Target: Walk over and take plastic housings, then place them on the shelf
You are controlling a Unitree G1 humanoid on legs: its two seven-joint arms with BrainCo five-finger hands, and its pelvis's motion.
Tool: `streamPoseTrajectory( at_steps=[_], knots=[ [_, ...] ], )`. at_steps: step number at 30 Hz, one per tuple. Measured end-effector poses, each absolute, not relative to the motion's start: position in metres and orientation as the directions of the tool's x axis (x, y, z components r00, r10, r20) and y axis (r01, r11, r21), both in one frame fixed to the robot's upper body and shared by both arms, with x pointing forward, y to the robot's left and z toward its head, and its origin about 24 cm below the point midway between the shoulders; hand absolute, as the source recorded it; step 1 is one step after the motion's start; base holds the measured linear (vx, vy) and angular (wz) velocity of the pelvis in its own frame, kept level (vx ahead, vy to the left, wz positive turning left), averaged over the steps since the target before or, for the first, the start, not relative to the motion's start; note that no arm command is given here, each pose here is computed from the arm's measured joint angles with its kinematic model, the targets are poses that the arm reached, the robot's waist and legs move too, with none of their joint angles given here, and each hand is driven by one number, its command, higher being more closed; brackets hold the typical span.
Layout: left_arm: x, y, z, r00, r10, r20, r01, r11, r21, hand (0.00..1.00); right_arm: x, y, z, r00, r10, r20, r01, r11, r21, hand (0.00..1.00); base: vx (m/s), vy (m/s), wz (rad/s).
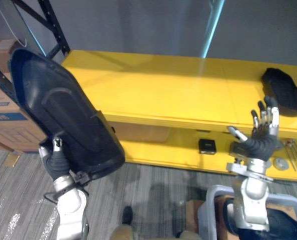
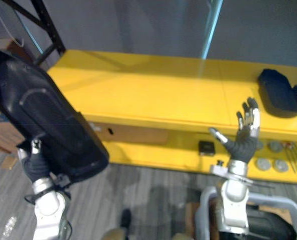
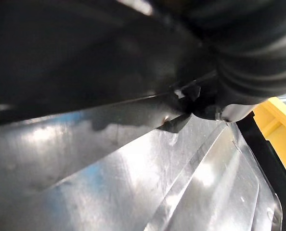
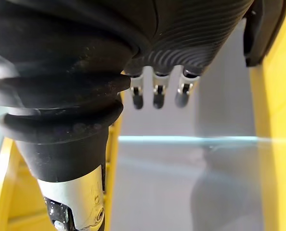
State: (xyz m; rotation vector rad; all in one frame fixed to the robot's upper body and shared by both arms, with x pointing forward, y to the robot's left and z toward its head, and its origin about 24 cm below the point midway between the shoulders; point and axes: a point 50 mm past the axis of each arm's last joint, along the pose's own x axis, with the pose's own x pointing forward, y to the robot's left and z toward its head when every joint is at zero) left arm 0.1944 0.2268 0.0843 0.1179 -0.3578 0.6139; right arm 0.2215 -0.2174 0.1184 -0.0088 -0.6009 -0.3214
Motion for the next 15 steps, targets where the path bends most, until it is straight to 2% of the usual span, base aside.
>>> streamPoseTrajectory(
  at_steps=[5,15],
  knots=[
    [0.197,0.218,0.085,0.795,0.475,0.378,-0.520,0.854,0.020,1.00,0.220,-0.228,0.117,0.769,-0.330,0.547,0.335,0.937,0.094,0.00,0.04,0.009,0.42],
    [0.188,0.230,0.081,0.765,0.524,0.374,-0.586,0.808,0.068,1.00,0.226,-0.232,0.092,0.817,-0.377,0.436,0.368,0.923,0.107,0.00,0.01,0.023,-0.08]
  ],
)
